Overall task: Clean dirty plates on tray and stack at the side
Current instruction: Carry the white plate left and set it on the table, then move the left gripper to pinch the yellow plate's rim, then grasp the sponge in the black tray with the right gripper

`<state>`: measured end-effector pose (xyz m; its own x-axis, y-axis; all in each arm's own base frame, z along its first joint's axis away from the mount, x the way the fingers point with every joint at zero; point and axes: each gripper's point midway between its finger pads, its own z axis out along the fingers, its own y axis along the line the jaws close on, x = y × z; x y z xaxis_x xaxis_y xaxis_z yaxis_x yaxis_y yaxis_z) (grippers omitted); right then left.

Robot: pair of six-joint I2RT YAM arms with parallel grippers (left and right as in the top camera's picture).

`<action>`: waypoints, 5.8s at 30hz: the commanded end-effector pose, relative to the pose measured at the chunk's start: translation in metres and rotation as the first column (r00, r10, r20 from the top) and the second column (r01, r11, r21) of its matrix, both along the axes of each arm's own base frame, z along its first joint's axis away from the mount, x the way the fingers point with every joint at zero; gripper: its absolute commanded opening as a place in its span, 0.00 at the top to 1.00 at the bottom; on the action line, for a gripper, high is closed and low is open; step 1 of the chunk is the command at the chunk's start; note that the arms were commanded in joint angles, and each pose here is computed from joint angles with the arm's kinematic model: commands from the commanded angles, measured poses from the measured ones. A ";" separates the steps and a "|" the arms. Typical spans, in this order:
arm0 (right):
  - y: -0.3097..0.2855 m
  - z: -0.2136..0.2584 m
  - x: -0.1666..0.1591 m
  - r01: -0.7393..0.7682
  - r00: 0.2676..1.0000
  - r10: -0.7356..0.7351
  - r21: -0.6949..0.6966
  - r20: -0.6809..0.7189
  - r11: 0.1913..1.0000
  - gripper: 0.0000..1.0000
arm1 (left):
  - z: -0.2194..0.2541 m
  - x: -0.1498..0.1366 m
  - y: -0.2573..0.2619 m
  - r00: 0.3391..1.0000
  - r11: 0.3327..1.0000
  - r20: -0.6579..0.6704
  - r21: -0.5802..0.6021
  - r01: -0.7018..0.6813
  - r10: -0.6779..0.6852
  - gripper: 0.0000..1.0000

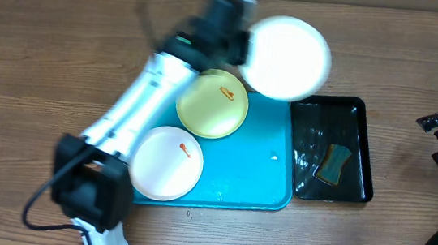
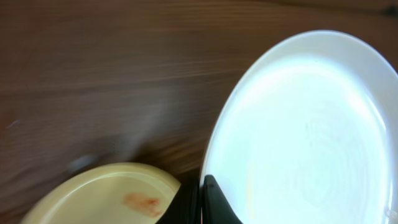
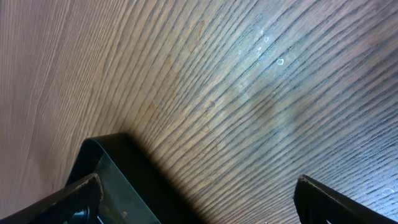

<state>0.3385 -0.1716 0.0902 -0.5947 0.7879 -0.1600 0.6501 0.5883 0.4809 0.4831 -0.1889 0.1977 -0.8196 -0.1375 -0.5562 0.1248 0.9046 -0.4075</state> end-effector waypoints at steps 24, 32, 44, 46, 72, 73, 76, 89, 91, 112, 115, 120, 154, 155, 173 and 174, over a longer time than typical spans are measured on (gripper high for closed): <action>-0.004 0.011 0.007 -0.003 0.999 0.004 -0.016 0.032 1.000 0.00 | -0.122 -0.124 0.423 0.588 0.650 -0.277 0.313 -0.692 0.760 0.96; -0.004 0.011 0.007 -0.003 0.999 0.004 -0.017 0.032 1.000 0.00 | -0.136 -0.125 0.418 0.595 0.657 -0.277 0.309 -0.688 0.754 0.96; -0.004 0.011 0.007 -0.003 0.999 0.004 -0.016 0.032 1.000 0.00 | -0.103 -0.089 0.367 0.767 0.814 -0.310 0.041 -0.579 0.561 0.26; -0.004 0.011 0.007 -0.003 0.999 0.004 -0.016 0.032 1.000 0.00 | -0.086 -0.080 0.354 0.795 0.836 -0.306 0.004 -0.549 0.524 0.30; -0.004 0.011 0.007 -0.003 0.999 0.004 -0.016 0.032 1.000 0.00 | -0.128 -0.094 0.103 0.901 0.952 -0.408 0.304 -0.019 0.148 0.48; -0.004 0.011 0.007 -0.003 0.999 0.004 -0.017 0.032 1.000 0.00 | -0.130 -0.094 0.100 0.903 0.952 -0.403 0.306 -0.017 0.145 0.49; -0.004 0.011 0.007 -0.003 0.999 0.004 -0.016 0.032 1.000 0.00 | -0.140 -0.096 0.099 0.906 0.948 -0.398 0.317 -0.011 0.144 0.50; -0.004 0.011 0.007 -0.003 0.999 0.004 -0.017 0.032 1.000 0.00 | -0.146 -0.093 0.103 0.911 0.934 -0.368 0.355 -0.048 0.187 0.64; -0.004 0.011 0.007 -0.003 0.999 0.004 -0.017 0.032 1.000 0.00 | -0.149 -0.094 0.102 0.908 0.933 -0.375 0.357 -0.042 0.185 0.64; -0.004 0.011 0.007 -0.003 0.999 0.004 -0.017 0.032 1.000 0.00 | -0.173 -0.098 0.104 0.912 0.933 -0.365 0.358 -0.047 0.186 0.75; -0.004 0.011 0.007 -0.003 0.999 0.004 -0.016 0.032 1.000 0.00 | -0.177 -0.098 0.101 0.917 0.938 -0.357 0.343 -0.046 0.176 0.76; -0.009 0.017 0.018 0.006 0.996 -0.004 -0.026 0.086 1.000 0.00 | -0.175 -0.094 0.087 0.929 0.961 -0.351 0.277 -0.017 0.118 0.84; 0.181 -0.015 -0.026 -0.544 0.791 0.494 -0.044 -0.361 0.838 0.22 | -0.170 -0.107 0.036 0.930 0.972 -0.361 0.188 0.138 -0.062 0.63; 0.179 -0.017 -0.027 -0.532 0.794 0.467 -0.073 -0.389 0.844 0.22 | -0.171 -0.105 0.039 0.934 0.972 -0.355 0.206 0.115 -0.036 0.63; 0.199 -0.039 -0.048 -0.588 0.740 0.491 -0.087 -0.460 0.804 0.25 | -0.177 -0.106 0.025 0.939 0.967 -0.344 0.230 0.111 -0.025 0.69; 0.199 -0.039 -0.048 -0.588 0.740 0.491 -0.087 -0.461 0.804 0.25 | -0.177 -0.106 0.024 0.939 0.966 -0.344 0.231 0.112 -0.026 0.73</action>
<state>0.2894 0.0303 0.0506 -0.9561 0.2816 0.0812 0.2884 0.9532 0.0906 0.3809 -0.1632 0.0314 -0.9613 0.0211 -0.2747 0.0851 0.9711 -0.2230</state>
